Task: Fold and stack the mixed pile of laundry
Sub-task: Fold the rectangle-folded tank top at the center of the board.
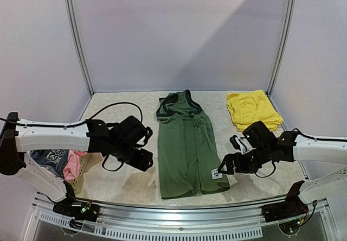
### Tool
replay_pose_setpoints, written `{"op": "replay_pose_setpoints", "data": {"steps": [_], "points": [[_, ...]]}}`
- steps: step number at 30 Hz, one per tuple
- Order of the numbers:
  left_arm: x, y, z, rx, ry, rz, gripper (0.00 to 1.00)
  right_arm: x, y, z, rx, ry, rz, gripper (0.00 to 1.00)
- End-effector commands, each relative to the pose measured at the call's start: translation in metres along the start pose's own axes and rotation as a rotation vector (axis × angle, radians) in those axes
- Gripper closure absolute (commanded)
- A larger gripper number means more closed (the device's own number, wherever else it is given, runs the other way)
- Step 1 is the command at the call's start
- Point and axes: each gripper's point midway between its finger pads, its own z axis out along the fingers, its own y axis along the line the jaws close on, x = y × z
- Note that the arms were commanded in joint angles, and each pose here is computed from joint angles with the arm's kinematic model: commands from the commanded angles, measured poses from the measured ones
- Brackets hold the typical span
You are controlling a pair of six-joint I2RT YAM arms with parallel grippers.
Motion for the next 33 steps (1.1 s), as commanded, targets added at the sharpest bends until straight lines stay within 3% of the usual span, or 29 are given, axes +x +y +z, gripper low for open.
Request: {"op": "replay_pose_setpoints", "data": {"steps": [1, 12, 19, 27, 33], "points": [[0.031, -0.033, 0.011, 0.044, 0.056, 0.036, 0.34, 0.032, -0.008, 0.008, 0.026, 0.060, 0.032, 0.01], [0.083, -0.083, 0.032, 0.049, 0.166, 0.153, 0.37, 0.069, -0.011, 0.020, 0.001, 0.135, 0.049, 0.16], [0.085, -0.089, 0.046, 0.043, 0.152, 0.153, 0.43, 0.064, -0.019, 0.026, 0.028, 0.085, 0.049, 0.23], [0.086, -0.090, 0.056, 0.030, 0.145, 0.153, 0.49, 0.053, -0.024, 0.030, 0.056, 0.030, 0.063, 0.40], [0.088, -0.090, 0.058, 0.022, 0.136, 0.156, 0.54, 0.050, -0.016, 0.037, 0.012, 0.028, 0.070, 0.48]]}}
